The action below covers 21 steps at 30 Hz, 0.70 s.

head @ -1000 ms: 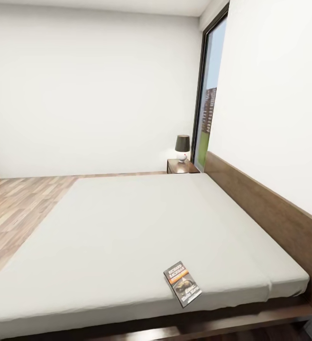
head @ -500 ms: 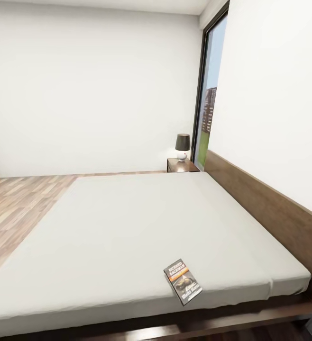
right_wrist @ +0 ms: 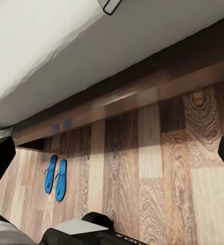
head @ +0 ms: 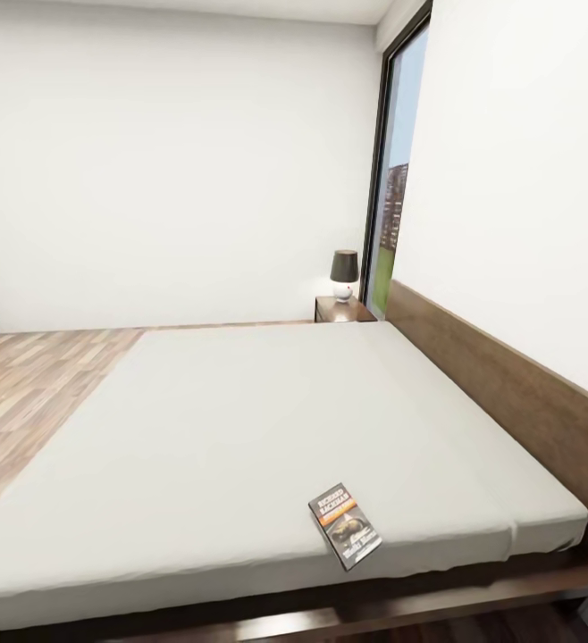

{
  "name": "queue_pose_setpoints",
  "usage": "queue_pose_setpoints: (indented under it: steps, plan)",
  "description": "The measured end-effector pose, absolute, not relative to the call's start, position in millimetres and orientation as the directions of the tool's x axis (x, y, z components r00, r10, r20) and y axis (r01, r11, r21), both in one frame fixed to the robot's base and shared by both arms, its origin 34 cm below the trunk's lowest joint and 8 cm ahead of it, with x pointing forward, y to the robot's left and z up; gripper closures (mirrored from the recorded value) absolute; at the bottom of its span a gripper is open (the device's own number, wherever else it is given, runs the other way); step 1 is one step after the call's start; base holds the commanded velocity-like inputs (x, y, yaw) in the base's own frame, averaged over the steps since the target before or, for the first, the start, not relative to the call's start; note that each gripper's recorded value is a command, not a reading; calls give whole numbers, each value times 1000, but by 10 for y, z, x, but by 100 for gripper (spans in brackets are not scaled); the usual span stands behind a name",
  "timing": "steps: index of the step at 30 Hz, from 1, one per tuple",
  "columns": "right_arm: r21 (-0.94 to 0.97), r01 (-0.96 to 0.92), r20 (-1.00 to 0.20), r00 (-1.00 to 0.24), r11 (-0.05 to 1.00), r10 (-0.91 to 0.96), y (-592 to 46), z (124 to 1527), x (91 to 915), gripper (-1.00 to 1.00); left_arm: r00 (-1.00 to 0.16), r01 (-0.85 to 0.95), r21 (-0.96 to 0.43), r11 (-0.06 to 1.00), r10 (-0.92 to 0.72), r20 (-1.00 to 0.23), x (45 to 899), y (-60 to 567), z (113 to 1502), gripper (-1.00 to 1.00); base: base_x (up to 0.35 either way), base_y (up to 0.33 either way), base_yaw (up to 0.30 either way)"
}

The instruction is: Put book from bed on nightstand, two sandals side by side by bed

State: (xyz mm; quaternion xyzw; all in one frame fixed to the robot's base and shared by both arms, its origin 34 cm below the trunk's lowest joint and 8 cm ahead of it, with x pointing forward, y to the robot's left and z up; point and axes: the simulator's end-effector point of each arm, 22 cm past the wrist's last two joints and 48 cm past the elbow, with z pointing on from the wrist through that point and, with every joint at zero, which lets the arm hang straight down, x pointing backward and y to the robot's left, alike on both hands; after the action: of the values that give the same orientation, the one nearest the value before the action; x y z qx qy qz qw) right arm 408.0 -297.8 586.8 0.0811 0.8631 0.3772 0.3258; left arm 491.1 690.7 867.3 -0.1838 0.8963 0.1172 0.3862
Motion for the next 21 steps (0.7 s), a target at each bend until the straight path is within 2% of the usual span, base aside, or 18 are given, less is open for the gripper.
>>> queue_pose_setpoints:
  steps: [21]
  plan:
    - [691,-76,-495,-774,719,394,-2920,5410,4069,-100,-555,-366,140,920,-95,-826,5176,6732,9031,-100,0,0,0]
